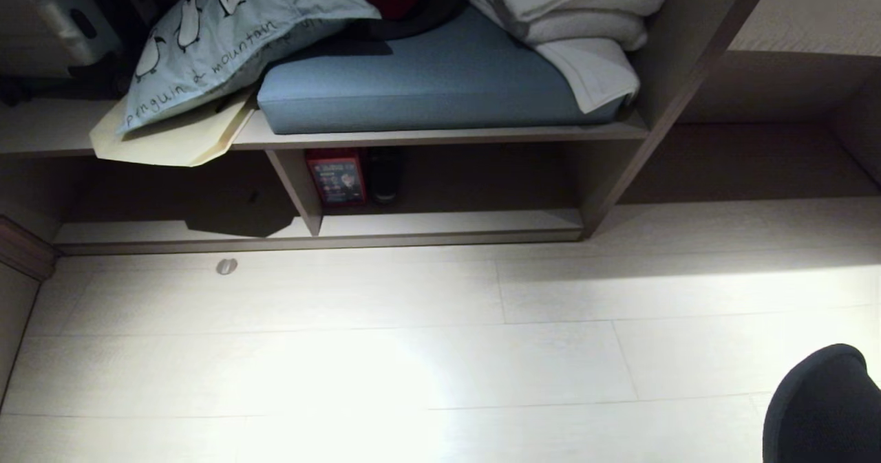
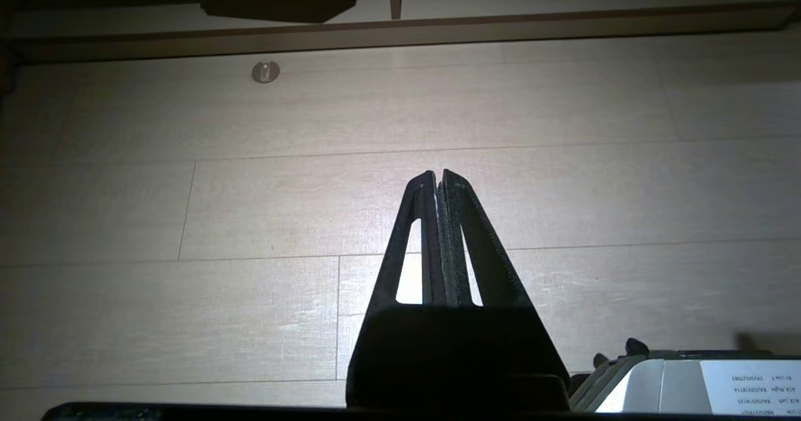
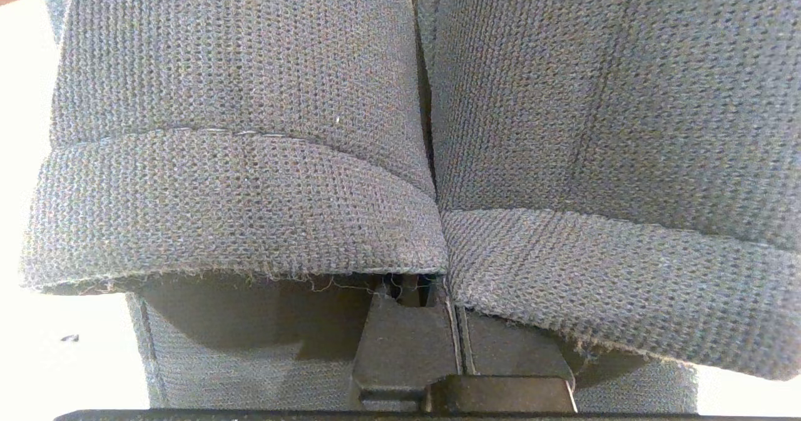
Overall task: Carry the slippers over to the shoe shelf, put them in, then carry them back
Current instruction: Place the slippers into the shoe cabinet
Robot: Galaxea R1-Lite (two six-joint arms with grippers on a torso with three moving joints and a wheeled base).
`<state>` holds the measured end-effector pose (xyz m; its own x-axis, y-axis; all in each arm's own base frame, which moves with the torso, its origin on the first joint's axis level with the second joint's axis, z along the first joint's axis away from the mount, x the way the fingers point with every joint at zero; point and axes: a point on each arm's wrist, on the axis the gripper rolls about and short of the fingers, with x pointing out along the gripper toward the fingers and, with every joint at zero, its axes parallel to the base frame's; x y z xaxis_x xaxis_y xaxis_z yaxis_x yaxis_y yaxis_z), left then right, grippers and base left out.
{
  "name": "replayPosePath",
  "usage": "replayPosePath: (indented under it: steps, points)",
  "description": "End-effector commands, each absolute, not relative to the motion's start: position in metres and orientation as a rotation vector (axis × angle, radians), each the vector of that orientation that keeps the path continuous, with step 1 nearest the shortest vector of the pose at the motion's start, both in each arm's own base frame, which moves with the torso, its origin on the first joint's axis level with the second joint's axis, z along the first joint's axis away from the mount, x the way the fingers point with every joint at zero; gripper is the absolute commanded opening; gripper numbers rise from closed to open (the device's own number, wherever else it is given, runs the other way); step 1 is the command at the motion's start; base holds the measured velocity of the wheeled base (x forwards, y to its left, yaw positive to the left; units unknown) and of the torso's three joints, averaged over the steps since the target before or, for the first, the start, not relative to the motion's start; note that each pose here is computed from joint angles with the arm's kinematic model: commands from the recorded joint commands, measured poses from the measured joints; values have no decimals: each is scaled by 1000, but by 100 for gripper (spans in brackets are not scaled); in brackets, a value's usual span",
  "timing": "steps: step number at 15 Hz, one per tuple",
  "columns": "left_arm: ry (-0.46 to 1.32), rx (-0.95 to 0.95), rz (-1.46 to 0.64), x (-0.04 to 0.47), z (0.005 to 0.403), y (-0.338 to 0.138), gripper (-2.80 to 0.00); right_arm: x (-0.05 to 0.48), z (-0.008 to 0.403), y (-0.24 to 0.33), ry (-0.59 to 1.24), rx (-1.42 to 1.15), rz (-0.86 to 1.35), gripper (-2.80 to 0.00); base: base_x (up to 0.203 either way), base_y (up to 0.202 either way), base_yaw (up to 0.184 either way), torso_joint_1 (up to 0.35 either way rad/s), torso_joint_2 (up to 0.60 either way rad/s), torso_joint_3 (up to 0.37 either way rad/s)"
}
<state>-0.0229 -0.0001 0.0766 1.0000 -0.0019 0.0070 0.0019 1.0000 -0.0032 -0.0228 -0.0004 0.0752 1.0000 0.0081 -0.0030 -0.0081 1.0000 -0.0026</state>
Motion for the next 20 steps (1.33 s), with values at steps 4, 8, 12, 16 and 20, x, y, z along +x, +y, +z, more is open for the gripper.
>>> replayPosePath:
  steps: [4, 8, 12, 16, 20]
  points:
    - [-6, -3, -2, -23, 77, 0, -280, -23, 75, 0, 6, -5, 9, -280, 0, 0, 0, 3, 2, -194]
    - [-7, -3, -2, -23, 77, 0, -280, -23, 75, 0, 5, -3, 8, -280, 0, 0, 0, 2, 5, -196]
    - [-7, -3, -2, -23, 77, 0, -280, -23, 75, 0, 5, -3, 8, -280, 0, 0, 0, 1, 2, -202]
    - [-6, -5, -2, -23, 77, 0, -280, -23, 75, 0, 5, -3, 8, -280, 0, 0, 0, 2, 2, -196]
    - [-6, -5, -2, -23, 77, 0, -280, -23, 75, 0, 5, -3, 8, -280, 0, 0, 0, 0, 6, -204]
